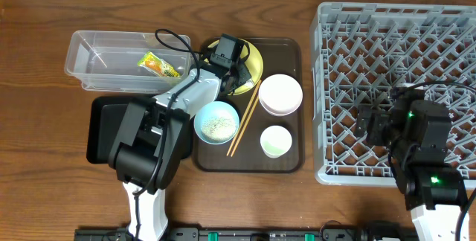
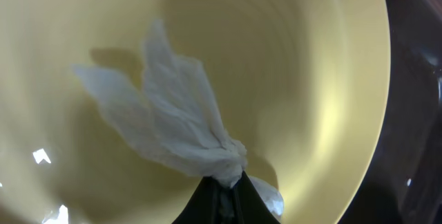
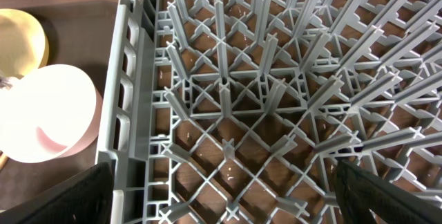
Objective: Sort waste into correct bins and load items into the dishwasher rack
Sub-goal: 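Carry the tissue with the left gripper and release it into the clear bin, then reach the left gripper to the light-blue bowl rim and grasp it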
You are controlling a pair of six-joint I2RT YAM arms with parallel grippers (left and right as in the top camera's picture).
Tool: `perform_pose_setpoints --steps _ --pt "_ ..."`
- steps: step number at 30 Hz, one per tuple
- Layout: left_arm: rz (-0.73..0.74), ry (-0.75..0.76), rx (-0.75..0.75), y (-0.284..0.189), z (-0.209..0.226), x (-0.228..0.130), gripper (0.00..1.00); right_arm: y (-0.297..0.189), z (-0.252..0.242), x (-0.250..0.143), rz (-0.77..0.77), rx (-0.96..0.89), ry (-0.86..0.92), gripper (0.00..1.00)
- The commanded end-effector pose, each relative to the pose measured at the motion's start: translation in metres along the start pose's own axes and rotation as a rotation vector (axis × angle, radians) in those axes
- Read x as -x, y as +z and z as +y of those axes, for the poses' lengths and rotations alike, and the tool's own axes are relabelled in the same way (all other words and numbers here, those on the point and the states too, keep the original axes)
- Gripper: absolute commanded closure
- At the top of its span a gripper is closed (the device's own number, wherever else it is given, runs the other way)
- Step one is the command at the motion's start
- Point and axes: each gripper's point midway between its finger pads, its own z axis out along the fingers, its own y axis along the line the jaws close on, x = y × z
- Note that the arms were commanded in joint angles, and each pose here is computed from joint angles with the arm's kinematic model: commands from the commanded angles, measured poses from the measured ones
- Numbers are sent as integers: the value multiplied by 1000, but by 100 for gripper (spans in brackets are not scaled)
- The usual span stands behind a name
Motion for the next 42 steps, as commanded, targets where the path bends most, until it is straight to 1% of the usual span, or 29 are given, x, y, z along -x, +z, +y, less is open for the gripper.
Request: perform_pose_setpoints --steps 1,3,8,10,11,15,19,20,21,23,24,25,26,28,31,33,35,38,42 --pt "-33 3 -27 -20 -5 14 94 -5 6 8 -21 18 -5 1" --pt "-71 -6 -62 -39 -13 28 94 -5 6 8 -21 18 -5 1" --pt "-204 61 -152 -102 -28 70 94 -5 6 8 -22 18 -5 1" --pt "-263 111 -167 -129 -27 86 93 -5 6 8 -21 18 -5 1" --pt "-277 115 -162 -135 -24 90 93 -5 6 8 -21 18 -5 1" --pt "-337 46 -54 -160 16 114 93 -5 6 8 -21 18 -4 1" --pt "-310 -64 37 -161 60 123 93 -5 6 8 -22 18 -5 1" --pt "-304 -88 54 -160 68 124 92 -5 6 8 -22 18 -5 1" --pt "-301 -105 71 -160 77 126 87 -5 6 8 -22 18 -5 1" --pt "-302 -127 88 -160 88 131 83 -5 6 8 -22 18 -5 1" --pt "-304 -133 91 -160 91 133 74 -5 6 8 -21 18 -5 1" --pt "-307 -138 94 -160 93 135 61 -5 6 8 -21 18 -4 1" --pt "-308 -134 96 -161 95 136 51 -5 6 8 -21 18 -5 1" --pt "-308 -88 101 -162 94 136 45 -5 6 8 -21 18 -5 1" --pt "-301 -25 109 -165 92 133 44 -5 6 8 -21 18 -5 1" --pt "-292 3 109 -170 88 128 44 -5 6 8 -21 18 -5 1" --pt "-280 63 104 -174 81 120 44 -5 6 8 -21 18 -5 1" --pt "-242 175 99 -176 64 99 44 -5 6 8 -21 18 -5 1" --pt "-122 387 111 -166 42 50 44 -5 6 8 -21 18 -5 1"
